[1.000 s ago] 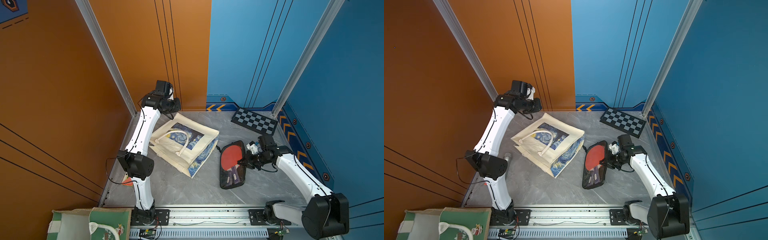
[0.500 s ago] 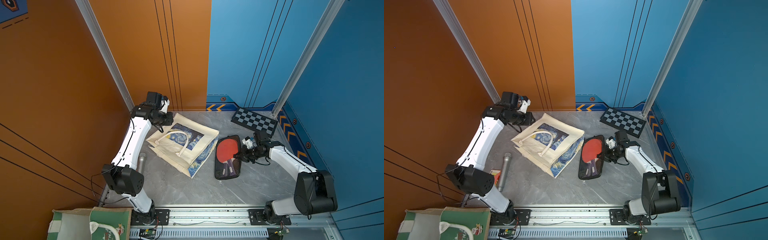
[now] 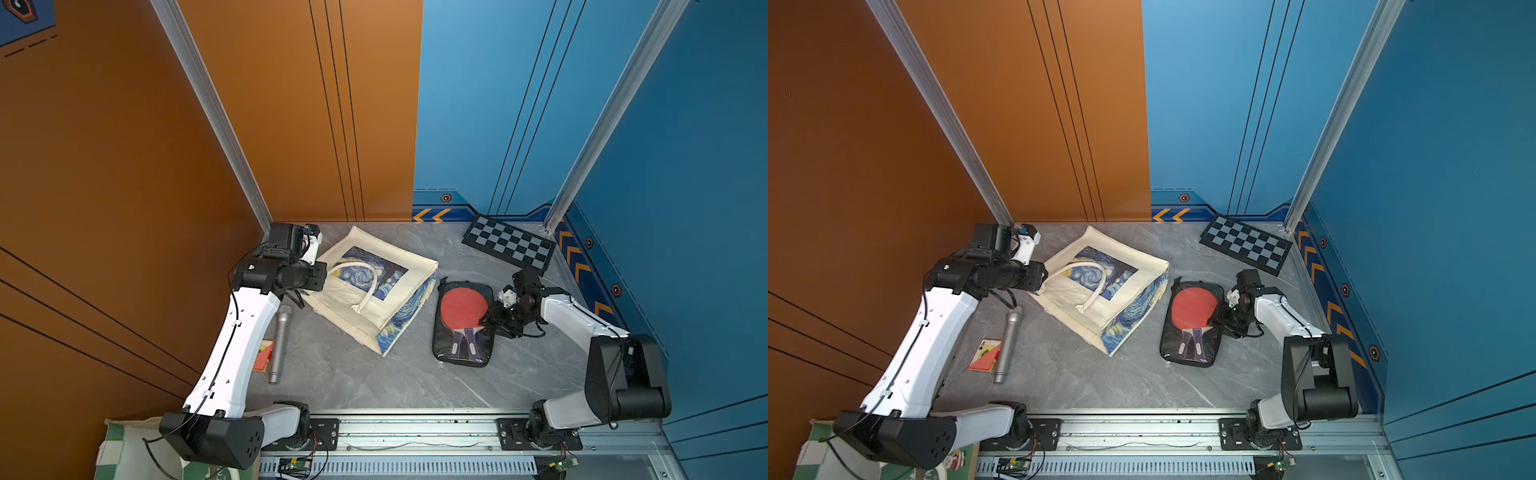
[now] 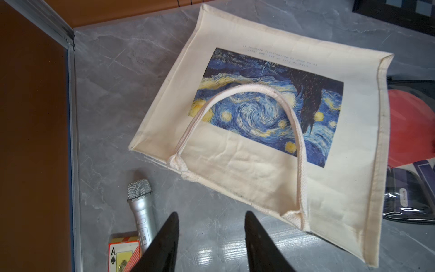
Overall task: Remove the ping pong set from the canvas bag
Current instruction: Place the ping pong set at the center of the board, then pick up the canvas bag from the center of the board.
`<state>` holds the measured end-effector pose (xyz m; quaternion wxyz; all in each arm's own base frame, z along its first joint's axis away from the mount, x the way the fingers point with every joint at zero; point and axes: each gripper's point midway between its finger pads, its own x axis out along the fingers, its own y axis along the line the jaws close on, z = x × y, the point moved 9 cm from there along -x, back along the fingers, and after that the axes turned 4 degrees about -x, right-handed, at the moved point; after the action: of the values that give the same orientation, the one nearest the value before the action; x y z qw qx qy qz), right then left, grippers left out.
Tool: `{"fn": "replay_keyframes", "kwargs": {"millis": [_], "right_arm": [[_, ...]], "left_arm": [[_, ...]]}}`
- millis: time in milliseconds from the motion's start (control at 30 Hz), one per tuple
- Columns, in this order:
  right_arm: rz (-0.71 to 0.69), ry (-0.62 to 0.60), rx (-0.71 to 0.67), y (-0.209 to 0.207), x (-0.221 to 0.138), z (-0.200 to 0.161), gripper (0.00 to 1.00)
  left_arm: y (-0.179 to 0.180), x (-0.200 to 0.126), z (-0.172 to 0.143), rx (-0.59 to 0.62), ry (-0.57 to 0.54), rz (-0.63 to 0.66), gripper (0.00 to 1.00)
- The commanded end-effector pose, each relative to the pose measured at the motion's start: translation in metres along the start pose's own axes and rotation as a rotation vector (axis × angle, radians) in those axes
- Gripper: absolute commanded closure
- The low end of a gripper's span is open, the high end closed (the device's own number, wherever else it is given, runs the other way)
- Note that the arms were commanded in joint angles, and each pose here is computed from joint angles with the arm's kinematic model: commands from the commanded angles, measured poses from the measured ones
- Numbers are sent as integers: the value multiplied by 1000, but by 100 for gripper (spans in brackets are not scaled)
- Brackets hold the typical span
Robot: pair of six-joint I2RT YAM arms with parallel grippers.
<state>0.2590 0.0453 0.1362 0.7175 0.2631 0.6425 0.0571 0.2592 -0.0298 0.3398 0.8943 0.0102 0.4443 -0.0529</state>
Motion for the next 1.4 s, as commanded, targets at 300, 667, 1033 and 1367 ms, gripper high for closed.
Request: {"fn": "replay_keyframes", "kwargs": {"millis": [300, 667, 1033, 1367], "right_arm": [[-223, -229, -273, 40, -52, -6, 32], [-468, -629, -1235, 238, -71, -124, 18], [-540, -665, -1669, 341, -13, -196, 17], [-577, -546, -1703, 358, 41, -183, 14]], "left_arm": [[23, 13, -32, -79, 86, 121, 53], [37, 33, -39, -187, 158, 172, 49], [57, 67, -47, -324, 279, 96, 48], [64, 73, -49, -335, 272, 83, 47]]}}
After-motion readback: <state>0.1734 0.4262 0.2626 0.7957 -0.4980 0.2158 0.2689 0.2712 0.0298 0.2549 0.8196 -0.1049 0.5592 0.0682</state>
